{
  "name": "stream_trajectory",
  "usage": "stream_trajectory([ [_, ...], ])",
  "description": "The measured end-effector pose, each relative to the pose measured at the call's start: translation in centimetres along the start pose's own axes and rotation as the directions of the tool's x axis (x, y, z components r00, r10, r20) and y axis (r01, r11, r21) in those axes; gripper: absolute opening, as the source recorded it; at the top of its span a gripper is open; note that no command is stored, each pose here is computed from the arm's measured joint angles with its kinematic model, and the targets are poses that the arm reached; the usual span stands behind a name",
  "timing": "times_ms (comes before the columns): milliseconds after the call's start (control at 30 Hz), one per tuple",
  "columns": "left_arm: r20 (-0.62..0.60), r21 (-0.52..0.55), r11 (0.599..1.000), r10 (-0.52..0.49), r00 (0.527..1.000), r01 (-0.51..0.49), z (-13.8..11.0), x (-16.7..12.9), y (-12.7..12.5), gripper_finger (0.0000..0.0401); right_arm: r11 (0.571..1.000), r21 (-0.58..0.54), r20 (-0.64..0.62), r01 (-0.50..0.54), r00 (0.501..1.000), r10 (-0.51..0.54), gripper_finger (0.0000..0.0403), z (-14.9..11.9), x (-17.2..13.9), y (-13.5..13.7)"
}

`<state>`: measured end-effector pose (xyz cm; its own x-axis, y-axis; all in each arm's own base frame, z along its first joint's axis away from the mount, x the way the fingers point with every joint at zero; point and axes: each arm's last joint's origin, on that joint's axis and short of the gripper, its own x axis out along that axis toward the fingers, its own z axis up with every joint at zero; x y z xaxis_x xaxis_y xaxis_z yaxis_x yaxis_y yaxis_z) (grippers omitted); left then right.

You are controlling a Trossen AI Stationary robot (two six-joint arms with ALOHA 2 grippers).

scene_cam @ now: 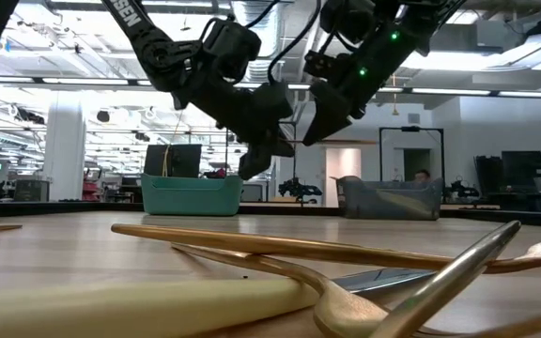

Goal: Sort silverware by color (type)
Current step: Put the gold spoon into the green bin

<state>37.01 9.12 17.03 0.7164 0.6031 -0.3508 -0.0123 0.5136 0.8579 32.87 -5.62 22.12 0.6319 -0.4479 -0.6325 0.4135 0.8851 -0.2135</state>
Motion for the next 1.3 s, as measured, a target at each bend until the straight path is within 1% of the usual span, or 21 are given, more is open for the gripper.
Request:
stream_trajectory([
  [100, -0.022, -0.003, 1.000, -0.004, 1.000, 0.004, -0.2, -0.1, 0.2, 0.0005, 1.000, 0.017, 0.003, 0.006, 1.000, -0.006, 0.0069, 0.0, 0.0, -0.1],
  [267, -0.167, -0.009, 1.000, 0.011, 0.986, -0.013, -1.2, -0.8, 1.1, 0.0002, 0.993, 0.017, 0.003, 0.120, 0.993, -0.120, 0.0094, 0.0, -0.2, -0.6],
  [400, -0.236, -0.073, 0.997, -0.021, 0.971, 0.004, -2.4, -2.3, 3.3, 0.0002, 0.985, 0.033, 0.027, 0.170, 0.985, -0.171, 0.0116, 0.4, -0.6, -0.9],
  [533, -0.311, -0.129, 0.991, -0.061, 0.949, 0.021, -4.1, -4.2, 5.6, 0.0001, 0.984, 0.039, 0.037, 0.174, 0.984, -0.176, 0.0142, 0.5, -0.6, -1.0],
  [600, -0.350, -0.157, 0.987, -0.067, 0.934, 0.012, -5.0, -5.1, 6.6, 0.0001, 0.984, 0.037, 0.038, 0.175, 0.984, -0.177, 0.0156, 0.5, -0.6, -1.0],
  [667, -0.412, -0.174, 0.985, -0.058, 0.910, -0.016, -6.0, -5.7, 7.4, 0.0001, 0.984, 0.033, 0.035, 0.174, 0.984, -0.175, 0.0170, 0.4, -0.6, -1.0],
  [767, -0.519, -0.184, 0.982, -0.052, 0.853, -0.052, -7.6, -6.4, 8.1, 0.0001, 0.985, 0.030, 0.034, 0.168, 0.985, -0.169, 0.0187, 0.4, -0.6, -0.9],
  [867, -0.586, -0.233, 0.970, -0.083, 0.806, -0.069, -9.3, -6.6, 8.5, 0.0001, 0.985, 0.030, 0.034, 0.170, 0.985, -0.171, 0.0200, 0.4, -0.5, -1.0],
  [967, -0.656, -0.262, 0.964, -0.136, 0.742, -0.054, -11.2, -6.7, 8.4, 0.0000, 0.985, 0.028, 0.030, 0.171, 0.985, -0.172, 0.0205, 0.4, -0.6, -1.0],
  [1100, -0.721, -0.273, 0.962, -0.189, 0.667, -0.023, -13.0, -7.0, 8.4, 0.0000, 0.985, 0.020, 0.018, 0.171, 0.985, -0.172, 0.0207, 0.3, -0.6, -1.0],
  [1200, -0.751, -0.285, 0.958, -0.219, 0.623, -0.007, -13.9, -7.3, 8.3, 0.0000, 0.985, 0.017, 0.011, 0.172, 0.985, -0.173, 0.0207, 0.2, -0.6, -1.0],
  [1267, -0.762, -0.301, 0.954, -0.236, 0.603, -0.007, -14.3, -7.4, 8.3, 0.0000, 0.985, 0.016, 0.010, 0.172, 0.985, -0.173, 0.0207, 0.2, -0.6, -1.0],
  [1300, -0.757, -0.321, 0.947, -0.247, 0.605, -0.015, -14.4, -7.4, 8.3, 0.0000, 0.985, 0.016, 0.010, 0.172, 0.985, -0.173, 0.0207, 0.2, -0.6, -1.0],
])
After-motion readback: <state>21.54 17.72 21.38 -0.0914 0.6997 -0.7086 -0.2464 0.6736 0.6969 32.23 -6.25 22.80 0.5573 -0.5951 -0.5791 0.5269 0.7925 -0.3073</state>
